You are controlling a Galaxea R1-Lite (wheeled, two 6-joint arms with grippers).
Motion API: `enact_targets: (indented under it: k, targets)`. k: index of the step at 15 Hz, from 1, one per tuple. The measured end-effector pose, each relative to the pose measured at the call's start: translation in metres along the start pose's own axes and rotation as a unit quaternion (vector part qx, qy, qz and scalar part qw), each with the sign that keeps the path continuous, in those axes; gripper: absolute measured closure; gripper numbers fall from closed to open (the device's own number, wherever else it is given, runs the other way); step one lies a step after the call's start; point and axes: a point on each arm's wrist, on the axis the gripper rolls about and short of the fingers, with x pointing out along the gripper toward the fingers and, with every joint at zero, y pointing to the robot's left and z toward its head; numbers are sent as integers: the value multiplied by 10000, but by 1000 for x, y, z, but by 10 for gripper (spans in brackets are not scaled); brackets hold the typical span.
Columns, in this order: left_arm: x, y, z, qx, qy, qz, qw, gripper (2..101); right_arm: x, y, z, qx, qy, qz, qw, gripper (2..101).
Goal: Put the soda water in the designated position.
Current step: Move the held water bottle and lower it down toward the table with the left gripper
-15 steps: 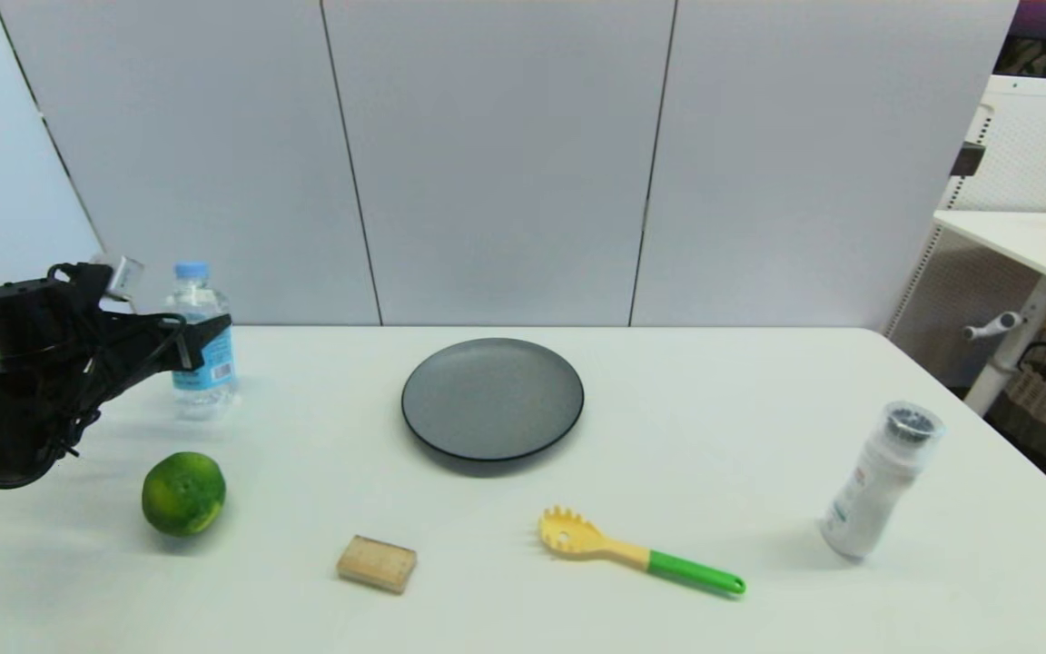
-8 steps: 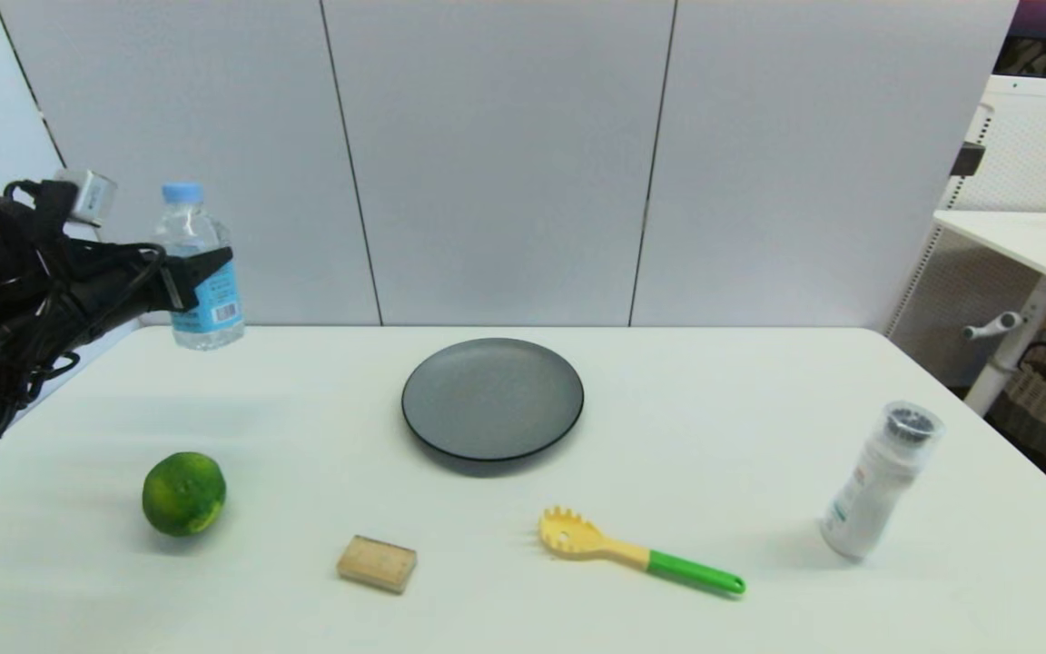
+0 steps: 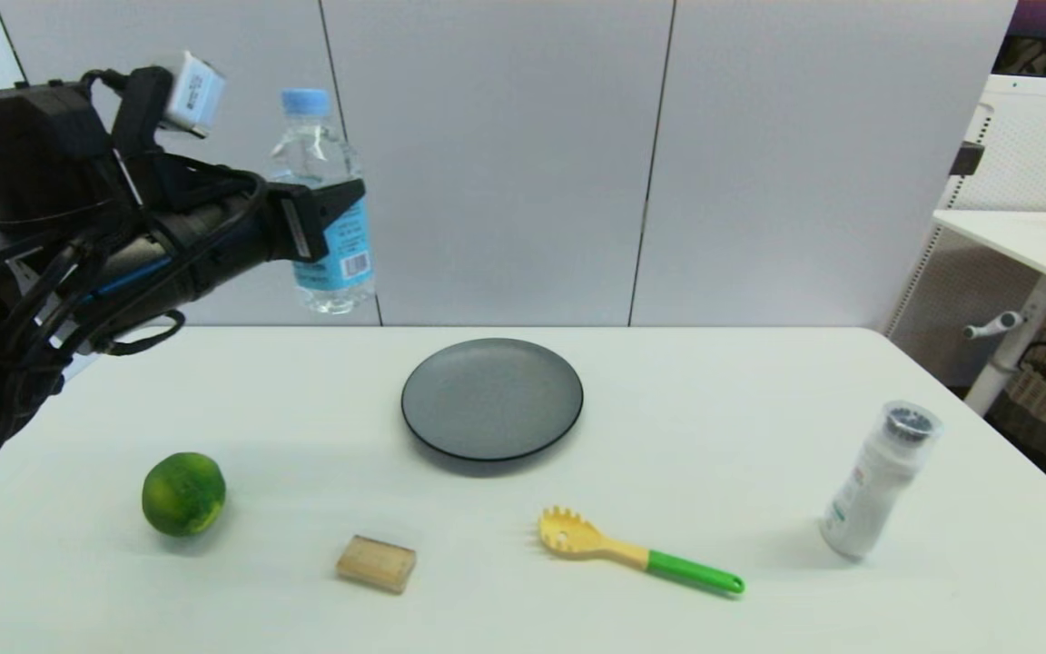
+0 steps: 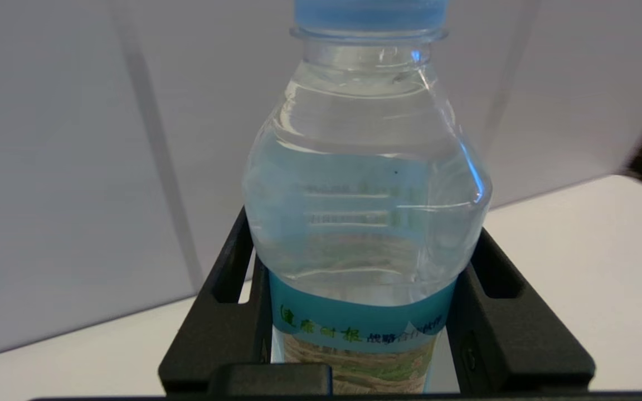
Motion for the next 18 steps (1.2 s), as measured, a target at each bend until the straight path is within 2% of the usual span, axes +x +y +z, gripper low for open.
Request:
enact_targets:
  k: [3,8,14,18]
  targets:
    - [-4,-58,8,-112,-79,-327,9994,552,0,0,0,-2,-2,6,10000,50]
    - [19,-124,0,-124,-140,-943,9954,552,0,0,0,-2,-4,2,10000,50]
    - [75,-170,-51,-89,-481,-1217,9914,552,0,0,0,0,-4,2,10000,50]
    - [114,-191,-88,-146,-636,-1244,9901,552,0,0,0,-2,-2,0,10000,49]
